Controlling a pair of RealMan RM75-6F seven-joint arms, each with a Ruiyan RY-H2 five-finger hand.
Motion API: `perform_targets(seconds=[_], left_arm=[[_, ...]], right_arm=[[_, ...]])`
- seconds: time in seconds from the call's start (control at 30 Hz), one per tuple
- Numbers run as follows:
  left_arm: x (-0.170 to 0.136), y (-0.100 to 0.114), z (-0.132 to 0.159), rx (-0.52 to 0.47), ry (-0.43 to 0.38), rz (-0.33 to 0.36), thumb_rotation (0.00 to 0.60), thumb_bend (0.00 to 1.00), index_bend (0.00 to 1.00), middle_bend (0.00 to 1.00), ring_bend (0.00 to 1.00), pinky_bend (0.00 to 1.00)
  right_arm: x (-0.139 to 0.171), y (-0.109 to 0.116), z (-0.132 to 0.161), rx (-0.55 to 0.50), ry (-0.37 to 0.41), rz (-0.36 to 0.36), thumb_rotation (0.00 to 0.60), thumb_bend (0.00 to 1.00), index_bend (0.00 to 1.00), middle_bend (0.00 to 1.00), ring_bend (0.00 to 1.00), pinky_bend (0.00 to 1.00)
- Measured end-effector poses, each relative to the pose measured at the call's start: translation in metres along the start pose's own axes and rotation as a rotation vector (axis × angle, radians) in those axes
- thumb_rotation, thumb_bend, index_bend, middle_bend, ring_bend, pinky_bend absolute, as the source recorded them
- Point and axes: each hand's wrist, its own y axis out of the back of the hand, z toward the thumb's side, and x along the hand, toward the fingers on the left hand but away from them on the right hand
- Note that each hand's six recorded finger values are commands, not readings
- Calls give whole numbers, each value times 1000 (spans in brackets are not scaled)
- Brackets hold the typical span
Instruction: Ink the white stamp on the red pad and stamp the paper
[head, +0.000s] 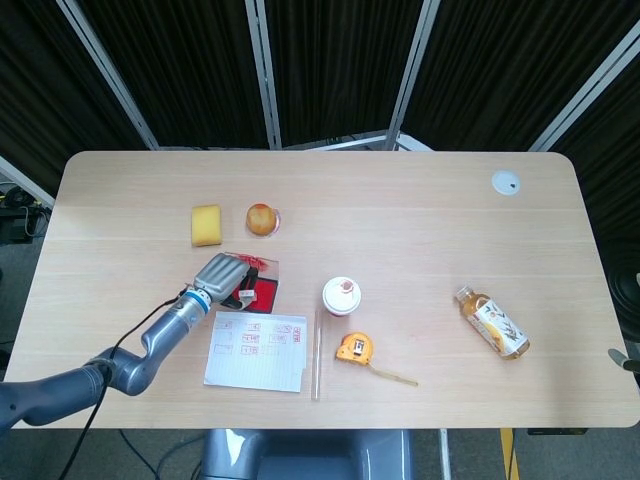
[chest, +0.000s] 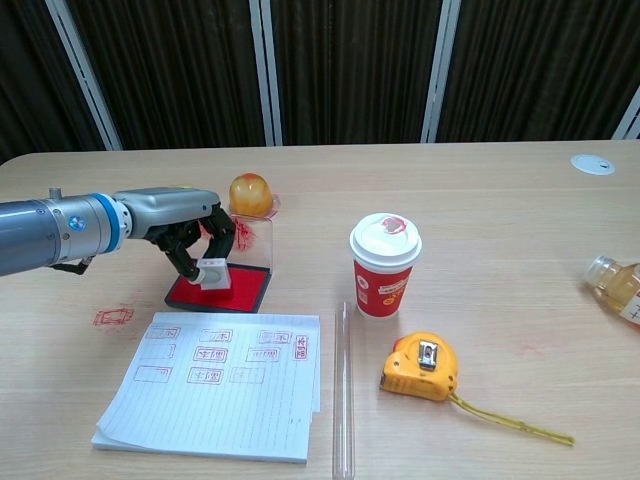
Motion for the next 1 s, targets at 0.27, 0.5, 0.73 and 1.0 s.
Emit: perform_targets(seconds=[0.27, 0.5, 0.73, 1.0], left_arm=[[4, -5, -2, 11, 14, -7, 600, 335, 591, 584, 819, 856], [2, -6, -5, 16, 20, -3, 600, 339, 591, 585, 819, 855], [2, -7, -7, 12, 27, 3, 600, 344, 593, 586, 819, 856], [1, -9, -8, 14, 33, -1, 600, 348, 592, 586, 819, 856]], right_arm=[[0, -1, -1, 3, -3, 1, 600, 0, 0, 0, 0, 0], [0, 0, 0, 1, -1, 0, 600, 0, 0, 0, 0, 0], [0, 0, -1, 0, -2, 0, 600, 0, 0, 0, 0, 0], [0, 0, -1, 2, -2, 0, 600, 0, 0, 0, 0, 0]])
